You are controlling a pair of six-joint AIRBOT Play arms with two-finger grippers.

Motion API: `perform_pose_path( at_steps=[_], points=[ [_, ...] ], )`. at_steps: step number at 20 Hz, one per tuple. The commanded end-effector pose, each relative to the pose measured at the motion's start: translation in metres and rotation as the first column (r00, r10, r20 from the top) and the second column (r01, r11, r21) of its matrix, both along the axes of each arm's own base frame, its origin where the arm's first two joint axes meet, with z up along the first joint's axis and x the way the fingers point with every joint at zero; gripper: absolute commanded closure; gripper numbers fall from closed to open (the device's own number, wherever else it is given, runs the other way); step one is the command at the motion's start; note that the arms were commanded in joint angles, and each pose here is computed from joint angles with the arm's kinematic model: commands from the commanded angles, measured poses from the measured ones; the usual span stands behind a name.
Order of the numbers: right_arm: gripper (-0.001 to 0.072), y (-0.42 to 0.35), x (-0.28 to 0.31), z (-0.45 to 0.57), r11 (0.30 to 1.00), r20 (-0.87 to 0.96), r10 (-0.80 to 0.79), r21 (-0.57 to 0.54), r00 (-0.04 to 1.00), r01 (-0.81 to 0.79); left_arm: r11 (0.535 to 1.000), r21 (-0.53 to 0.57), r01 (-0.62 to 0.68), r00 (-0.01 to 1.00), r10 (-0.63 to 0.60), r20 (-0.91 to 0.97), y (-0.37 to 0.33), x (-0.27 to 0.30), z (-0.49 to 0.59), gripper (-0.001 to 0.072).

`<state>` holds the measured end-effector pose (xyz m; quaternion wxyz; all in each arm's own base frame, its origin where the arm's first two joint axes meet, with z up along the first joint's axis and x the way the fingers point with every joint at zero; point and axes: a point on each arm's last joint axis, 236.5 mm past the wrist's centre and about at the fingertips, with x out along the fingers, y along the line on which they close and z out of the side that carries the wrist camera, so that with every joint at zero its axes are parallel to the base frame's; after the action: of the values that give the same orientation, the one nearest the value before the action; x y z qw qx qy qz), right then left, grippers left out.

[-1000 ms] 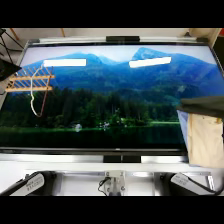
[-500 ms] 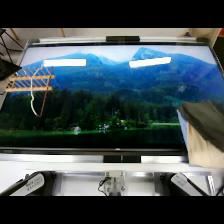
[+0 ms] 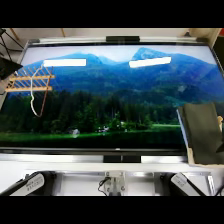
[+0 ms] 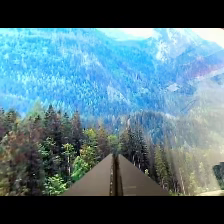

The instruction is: Fold the shirts.

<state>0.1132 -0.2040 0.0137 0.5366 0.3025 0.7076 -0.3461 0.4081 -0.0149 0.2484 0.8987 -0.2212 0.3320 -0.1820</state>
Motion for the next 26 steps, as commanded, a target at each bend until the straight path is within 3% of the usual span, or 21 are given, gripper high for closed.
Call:
perform_pose_path(
  at_steps=[1,4,6,8,9,10,11,12,14,16,17,26],
  points=[
    [0.0116,-0.032,0.000,0.016,0.991,-0.007,0.033,-0.130,0.999,-0.034,1.000,-0.007,0.014,1.000,-0.014,0.002,-0.006,0.000,0.001,0.0674],
    [0.0116,-0.077,0.082,0.093,0.907,0.221,0.223,-0.403,0.950,-0.119,0.991,0.122,0.051,0.997,-0.045,-0.055,-0.018,-0.002,-0.022,0.0676],
    [0.0116,-0.060,0.175,0.156,0.805,0.400,0.464,-0.563,0.791,-0.188,0.951,0.302,0.069,0.985,-0.017,-0.173,-0.023,-0.004,-0.061,0.0676],
    [0.0117,0.009,0.250,0.187,0.721,0.473,0.655,-0.625,0.589,-0.300,0.831,0.535,0.152,0.935,0.054,-0.351,-0.018,-0.021,-0.111,0.0676],
    [0.0117,0.057,0.274,0.185,0.690,0.484,0.712,-0.615,0.509,-0.381,0.760,0.607,0.231,0.898,0.073,-0.434,-0.023,-0.031,-0.133,0.0674],
    [0.0117,0.102,0.288,0.171,0.681,0.496,0.732,-0.573,0.468,-0.457,0.718,0.620,0.315,0.868,0.046,-0.494,-0.038,-0.038,-0.149,0.0617],
    [0.0117,0.139,0.294,0.151,0.673,0.494,0.739,-0.510,0.458,-0.535,0.701,0.608,0.373,0.847,0.009,-0.531,-0.057,-0.042,-0.161,0.0333],
    [0.0116,0.174,0.292,0.125,0.669,0.488,0.736,-0.414,0.469,-0.618,0.689,0.601,0.405,0.839,-0.018,-0.544,-0.072,-0.044,-0.169,0.0003],
    [0.0116,0.224,0.272,0.078,0.648,0.471,0.715,-0.169,0.516,-0.743,0.706,0.588,0.394,0.866,-0.072,-0.495,-0.095,-0.042,-0.174,-0.0008],
    [0.0116,0.241,0.260,0.055,0.629,0.444,0.706,-0.036,0.552,-0.776,0.761,0.559,0.328,0.894,-0.060,-0.444,-0.102,-0.044,-0.180,0.0034],
    [0.0117,0.240,0.261,0.050,0.630,0.434,0.708,-0.031,0.557,-0.776,0.776,0.549,0.311,0.890,-0.035,-0.455,-0.099,-0.049,-0.186,0.0061],
    [0.0116,0.240,0.262,0.050,0.631,0.437,0.707,-0.034,0.556,-0.775,0.779,0.544,0.312,0.878,-0.018,-0.478,-0.097,-0.054,-0.191,0.0059]
  ],
)
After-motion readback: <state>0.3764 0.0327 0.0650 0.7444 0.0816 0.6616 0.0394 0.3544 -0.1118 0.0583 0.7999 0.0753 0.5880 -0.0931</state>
